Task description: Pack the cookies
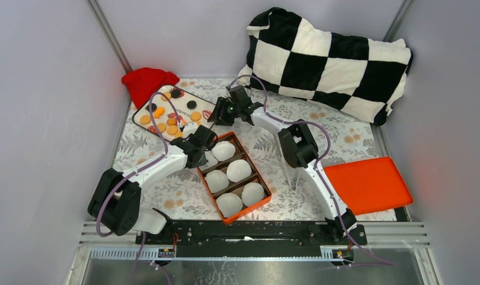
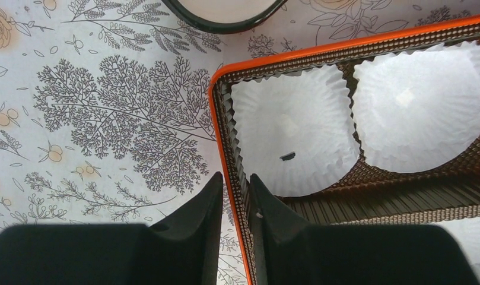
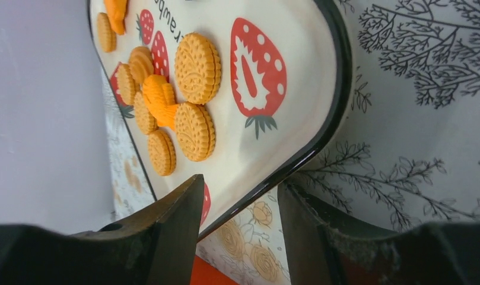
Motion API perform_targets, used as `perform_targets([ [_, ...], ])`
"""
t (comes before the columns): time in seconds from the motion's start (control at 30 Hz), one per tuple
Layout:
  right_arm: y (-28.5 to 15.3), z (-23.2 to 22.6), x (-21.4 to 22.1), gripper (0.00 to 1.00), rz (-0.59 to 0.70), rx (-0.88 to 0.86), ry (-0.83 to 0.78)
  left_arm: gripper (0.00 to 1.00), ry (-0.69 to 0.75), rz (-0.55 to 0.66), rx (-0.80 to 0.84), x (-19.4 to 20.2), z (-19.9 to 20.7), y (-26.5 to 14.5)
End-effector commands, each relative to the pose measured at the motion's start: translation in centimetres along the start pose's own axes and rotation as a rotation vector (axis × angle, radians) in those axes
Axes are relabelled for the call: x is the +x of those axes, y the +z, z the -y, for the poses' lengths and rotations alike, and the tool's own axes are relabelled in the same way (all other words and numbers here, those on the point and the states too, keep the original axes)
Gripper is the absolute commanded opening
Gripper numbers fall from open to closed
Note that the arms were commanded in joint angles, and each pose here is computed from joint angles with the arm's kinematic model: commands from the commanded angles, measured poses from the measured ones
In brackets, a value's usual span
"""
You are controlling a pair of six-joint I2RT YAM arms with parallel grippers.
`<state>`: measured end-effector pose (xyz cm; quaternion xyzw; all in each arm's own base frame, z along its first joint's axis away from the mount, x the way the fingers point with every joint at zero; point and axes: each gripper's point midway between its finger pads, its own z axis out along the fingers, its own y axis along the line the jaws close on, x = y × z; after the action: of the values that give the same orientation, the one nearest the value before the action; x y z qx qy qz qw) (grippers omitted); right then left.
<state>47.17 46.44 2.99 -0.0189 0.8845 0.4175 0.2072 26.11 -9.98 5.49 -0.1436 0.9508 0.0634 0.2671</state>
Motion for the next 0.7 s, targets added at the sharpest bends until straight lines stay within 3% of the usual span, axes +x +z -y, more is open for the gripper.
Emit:
perform_targets([
  [0.0, 1.8, -0.3, 0.4, 0.55, -0.022, -0.099, 0.116, 0.28, 0.0, 0.04, 0.012, -1.0, 0.0, -1.0],
  [0.07, 1.9, 0.6, 0.7, 0.51, -0.03, -0.051, 0.123, 0.28, 0.003, 0.041, 0.017, -1.1, 0.1, -1.1],
  [0.17, 1.6, 1.8, 0.3, 0.34, -0.008, 0.032, 0.13, 0.28, 0.003, 0.038, 0.023, -1.1, 0.3, -1.1],
  [0.47, 0.7, 4.0, -1.1, 0.01, 0.071, 0.215, 0.175, 0.28, -0.001, 0.029, 0.051, -0.8, 0.5, -1.5],
  [0.67, -0.9, 5.2, -2.8, 0.0, 0.141, 0.328, 0.176, 0.28, -0.005, 0.033, 0.061, -0.9, 0.2, -2.2],
])
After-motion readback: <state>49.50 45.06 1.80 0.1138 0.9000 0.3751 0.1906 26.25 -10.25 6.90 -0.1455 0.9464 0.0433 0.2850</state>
